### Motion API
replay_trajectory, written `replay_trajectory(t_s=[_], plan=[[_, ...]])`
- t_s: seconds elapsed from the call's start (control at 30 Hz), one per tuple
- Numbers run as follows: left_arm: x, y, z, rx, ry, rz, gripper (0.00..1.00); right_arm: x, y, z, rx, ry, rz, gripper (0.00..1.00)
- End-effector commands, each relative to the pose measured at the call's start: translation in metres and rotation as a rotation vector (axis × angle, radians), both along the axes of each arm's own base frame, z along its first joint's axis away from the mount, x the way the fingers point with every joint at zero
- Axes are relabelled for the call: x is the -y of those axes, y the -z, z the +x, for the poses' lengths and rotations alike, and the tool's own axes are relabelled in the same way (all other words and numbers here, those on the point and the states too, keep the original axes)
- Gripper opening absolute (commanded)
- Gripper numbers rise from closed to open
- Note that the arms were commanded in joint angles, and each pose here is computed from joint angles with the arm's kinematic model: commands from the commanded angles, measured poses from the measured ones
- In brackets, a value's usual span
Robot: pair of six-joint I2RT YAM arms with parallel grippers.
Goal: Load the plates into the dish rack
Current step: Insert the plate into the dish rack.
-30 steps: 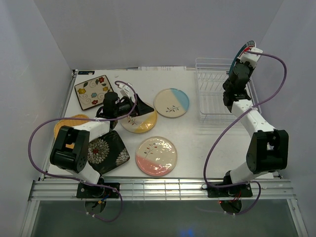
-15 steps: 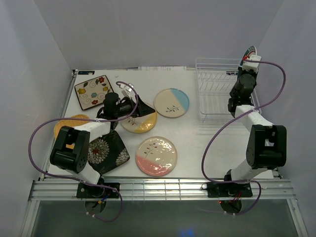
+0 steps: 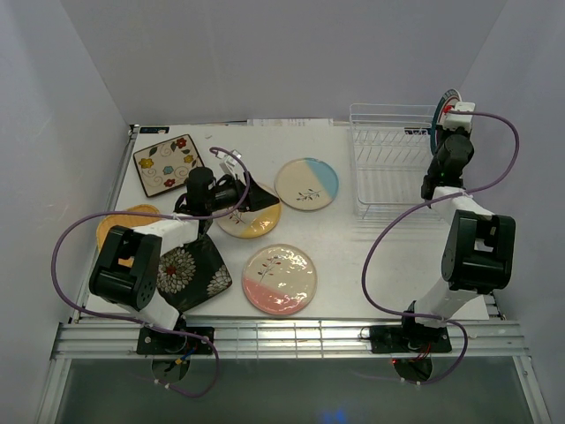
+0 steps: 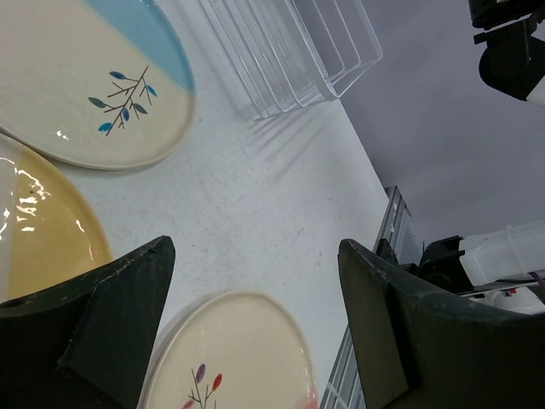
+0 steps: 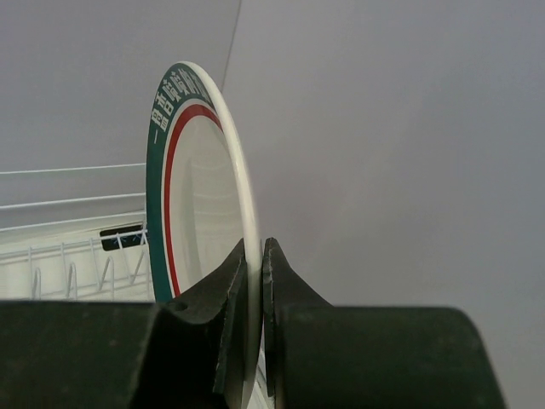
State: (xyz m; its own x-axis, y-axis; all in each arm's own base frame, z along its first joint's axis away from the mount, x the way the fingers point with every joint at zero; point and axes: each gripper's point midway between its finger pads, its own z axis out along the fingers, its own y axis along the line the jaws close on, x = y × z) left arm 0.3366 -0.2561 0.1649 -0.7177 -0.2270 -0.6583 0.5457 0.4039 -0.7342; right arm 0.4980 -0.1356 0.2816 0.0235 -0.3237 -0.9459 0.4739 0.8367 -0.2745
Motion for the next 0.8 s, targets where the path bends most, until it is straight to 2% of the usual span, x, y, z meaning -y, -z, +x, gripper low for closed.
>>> replay_trajectory(t_s=[0.0,0.43,0.5,0.57,0.6,0.77], plan=[[0.003,-0.014,-0.009,0.078,0.033,-0.011,0.88,-0.010,-0.062,0.002,0.187,-0.053,-0.046,0.08],[0.007,-0.015,-0.015,0.104,0.054,-0.007,0.88,0.002,-0.058,-0.021,0.265,0.052,-0.151,0.08],[0.007,-0.016,-0.016,0.109,0.054,-0.007,0.88,-0.004,-0.067,-0.030,0.333,0.036,-0.200,0.08],[0.008,-0.016,-0.017,0.112,0.058,-0.007,0.87,-0.008,-0.051,-0.039,0.358,0.024,-0.223,0.08],[0.008,-0.015,-0.017,0.112,0.058,-0.007,0.88,-0.009,-0.062,-0.050,0.437,0.042,-0.239,0.08],[0.010,-0.015,-0.018,0.111,0.064,-0.008,0.88,-0.005,-0.048,-0.049,0.424,0.072,-0.238,0.08]])
